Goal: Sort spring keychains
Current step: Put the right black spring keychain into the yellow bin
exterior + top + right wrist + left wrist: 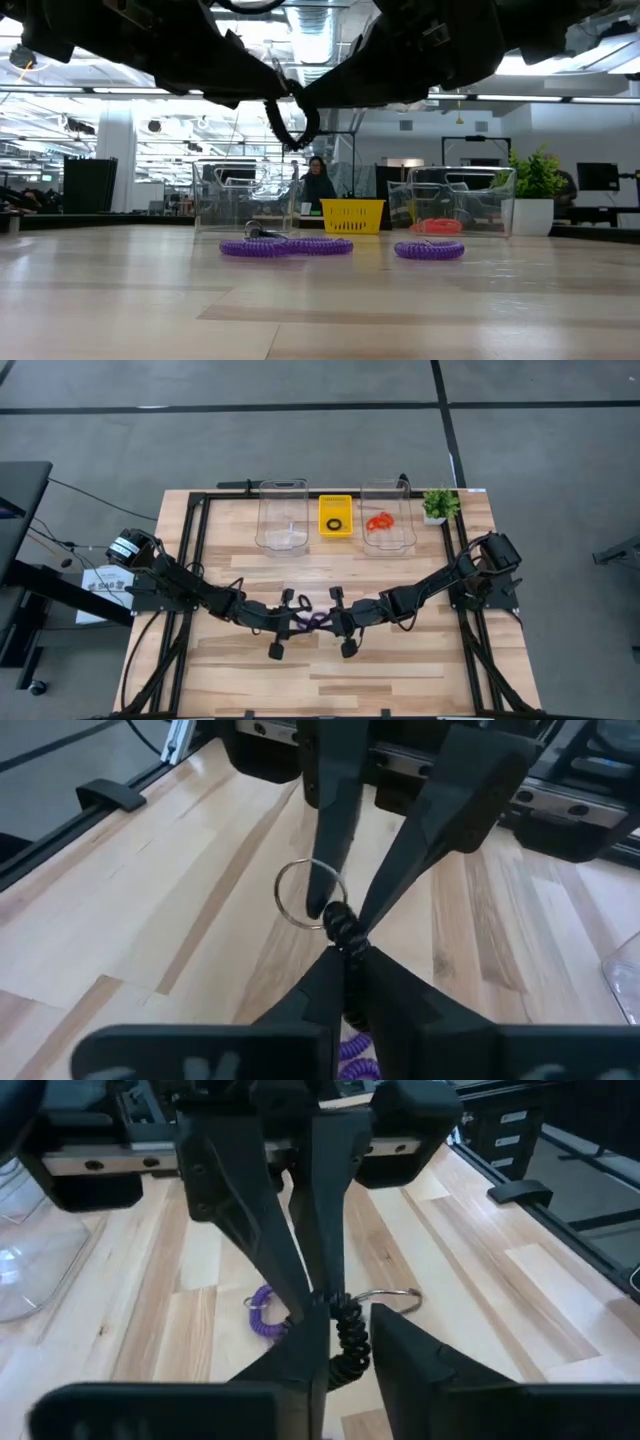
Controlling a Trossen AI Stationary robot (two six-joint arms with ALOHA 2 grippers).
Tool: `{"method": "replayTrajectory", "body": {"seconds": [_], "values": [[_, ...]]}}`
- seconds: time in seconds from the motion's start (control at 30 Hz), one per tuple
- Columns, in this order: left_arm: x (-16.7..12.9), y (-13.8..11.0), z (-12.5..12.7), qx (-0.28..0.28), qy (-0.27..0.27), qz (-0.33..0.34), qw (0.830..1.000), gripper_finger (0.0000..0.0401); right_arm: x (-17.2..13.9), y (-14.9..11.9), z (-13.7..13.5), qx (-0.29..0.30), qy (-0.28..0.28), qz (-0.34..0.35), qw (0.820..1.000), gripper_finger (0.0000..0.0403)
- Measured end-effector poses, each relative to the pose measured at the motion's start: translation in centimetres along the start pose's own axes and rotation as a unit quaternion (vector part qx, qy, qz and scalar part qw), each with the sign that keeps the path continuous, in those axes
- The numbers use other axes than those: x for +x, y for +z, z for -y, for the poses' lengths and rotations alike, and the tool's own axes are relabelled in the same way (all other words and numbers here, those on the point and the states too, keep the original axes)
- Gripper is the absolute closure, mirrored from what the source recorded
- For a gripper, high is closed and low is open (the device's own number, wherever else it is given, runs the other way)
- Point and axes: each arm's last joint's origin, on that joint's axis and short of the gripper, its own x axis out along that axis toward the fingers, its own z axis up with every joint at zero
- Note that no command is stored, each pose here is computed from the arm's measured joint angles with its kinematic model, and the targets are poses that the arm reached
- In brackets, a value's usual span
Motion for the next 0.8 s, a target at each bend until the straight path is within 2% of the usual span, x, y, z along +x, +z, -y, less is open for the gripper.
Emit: {"method": "replayTrajectory", "body": {"seconds": [0.1, 0.3, 0.53, 0.6, 0.67, 0.8], "values": [[0.0, -0.3, 0.0, -0.007, -0.001, -0.016, 1.000, 0.0307, 0.0, 0.0, 0.0, 0.001, 0.000, 0.000, 1.000, 0.0382], [-0.4, -1.6, 0.0, 0.011, -0.002, -0.092, 0.996, 0.0268, -0.1, 0.0, -0.3, -0.001, 0.003, -0.001, 1.000, 0.0397], [-2.4, -0.5, -0.9, -0.012, 0.018, -0.105, 0.994, 0.0250, 0.0, 0.0, -0.2, -0.001, -0.003, -0.002, 1.000, 0.0399], [-3.3, -0.5, -1.1, -0.023, 0.019, -0.101, 0.994, 0.0249, -0.2, 0.1, 0.1, -0.001, -0.037, -0.009, 0.999, 0.0400], [-4.1, -0.7, -1.3, -0.035, 0.020, -0.097, 0.994, 0.0250, -0.5, 0.4, 0.5, 0.000, -0.095, -0.013, 0.995, 0.0398], [-5.5, -1.3, -1.8, -0.051, 0.028, -0.088, 0.994, 0.0253, -1.9, 1.4, 2.1, 0.007, -0.224, -0.030, 0.974, 0.0398]]}}
